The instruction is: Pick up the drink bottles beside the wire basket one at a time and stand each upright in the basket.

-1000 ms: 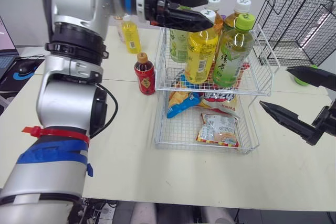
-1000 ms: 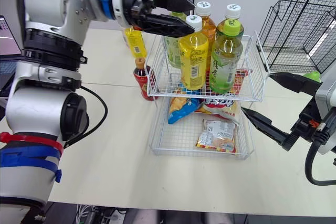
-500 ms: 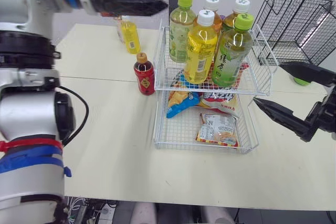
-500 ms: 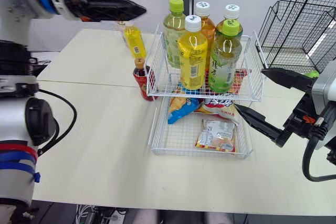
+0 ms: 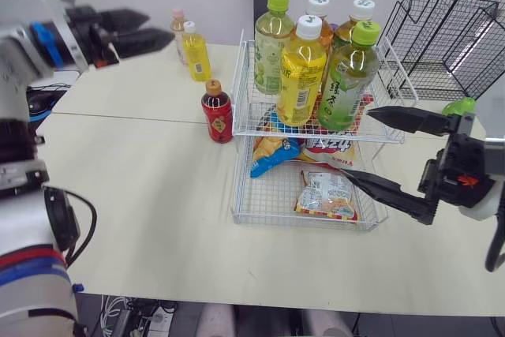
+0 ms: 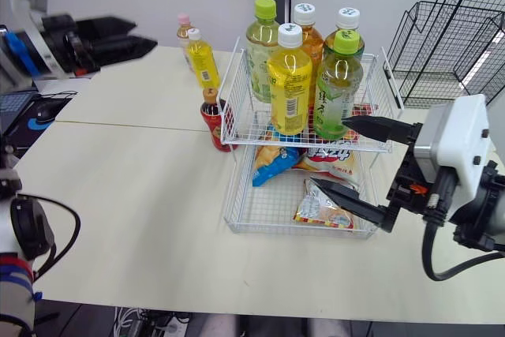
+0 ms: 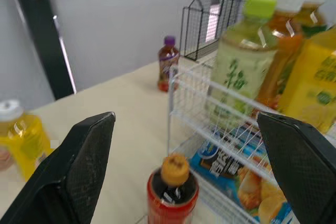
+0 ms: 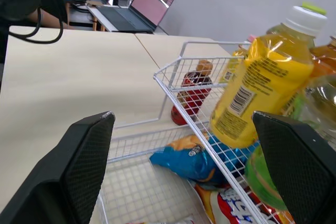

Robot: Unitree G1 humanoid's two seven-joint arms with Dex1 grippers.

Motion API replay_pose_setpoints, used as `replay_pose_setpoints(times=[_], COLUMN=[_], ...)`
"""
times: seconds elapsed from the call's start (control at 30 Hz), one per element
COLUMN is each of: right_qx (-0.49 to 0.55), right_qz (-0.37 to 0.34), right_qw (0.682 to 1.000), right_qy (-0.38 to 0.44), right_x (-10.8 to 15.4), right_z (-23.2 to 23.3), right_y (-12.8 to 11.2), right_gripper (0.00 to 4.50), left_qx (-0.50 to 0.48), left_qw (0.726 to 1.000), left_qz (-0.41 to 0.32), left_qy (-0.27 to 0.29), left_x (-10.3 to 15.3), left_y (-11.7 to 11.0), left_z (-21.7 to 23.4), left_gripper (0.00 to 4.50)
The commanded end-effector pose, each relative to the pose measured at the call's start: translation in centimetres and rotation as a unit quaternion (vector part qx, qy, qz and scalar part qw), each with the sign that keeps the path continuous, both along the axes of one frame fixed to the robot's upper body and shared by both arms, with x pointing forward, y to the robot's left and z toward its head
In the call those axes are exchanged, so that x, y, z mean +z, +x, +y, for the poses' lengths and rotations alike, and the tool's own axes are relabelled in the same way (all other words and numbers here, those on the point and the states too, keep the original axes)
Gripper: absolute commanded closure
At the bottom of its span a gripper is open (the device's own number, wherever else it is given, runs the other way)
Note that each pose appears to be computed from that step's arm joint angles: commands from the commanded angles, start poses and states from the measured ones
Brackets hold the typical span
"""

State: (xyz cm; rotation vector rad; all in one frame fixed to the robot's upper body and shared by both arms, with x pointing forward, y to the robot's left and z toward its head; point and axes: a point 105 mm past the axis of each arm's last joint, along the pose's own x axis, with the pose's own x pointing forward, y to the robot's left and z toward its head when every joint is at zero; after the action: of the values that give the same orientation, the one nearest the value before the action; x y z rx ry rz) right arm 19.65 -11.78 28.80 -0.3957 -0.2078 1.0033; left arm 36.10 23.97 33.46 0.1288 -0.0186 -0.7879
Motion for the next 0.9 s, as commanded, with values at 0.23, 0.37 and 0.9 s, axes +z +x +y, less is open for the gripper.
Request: replay_pose_setpoints(times=[0.23,0.37,0.9], right_qx=[0.008,-0.001,0.002], right_qz=[-0.011,-0.008,-0.005], right_qw=[1.000,1.000,1.000], right_qy=[0.007,0.009,0.011], right_x=[0.4,0.3,0.4], right_z=[0.5,0.0,0.0], right_y=[-0.4,-0.3,-0.5], right_gripper=[0.00,0.00,0.00], left_qx=[0.049,0.050,0.200], left_qw=[0.998,0.997,0.978], left_qz=[-0.001,0.005,-0.021], left_qy=[-0.033,-0.056,-0.049], left_x=[-4.0,-5.3,-8.0], left_y=[0.8,1.0,5.2], left_z=[-1.9,-4.8,-9.0], left_gripper=[0.02,0.02,0.02])
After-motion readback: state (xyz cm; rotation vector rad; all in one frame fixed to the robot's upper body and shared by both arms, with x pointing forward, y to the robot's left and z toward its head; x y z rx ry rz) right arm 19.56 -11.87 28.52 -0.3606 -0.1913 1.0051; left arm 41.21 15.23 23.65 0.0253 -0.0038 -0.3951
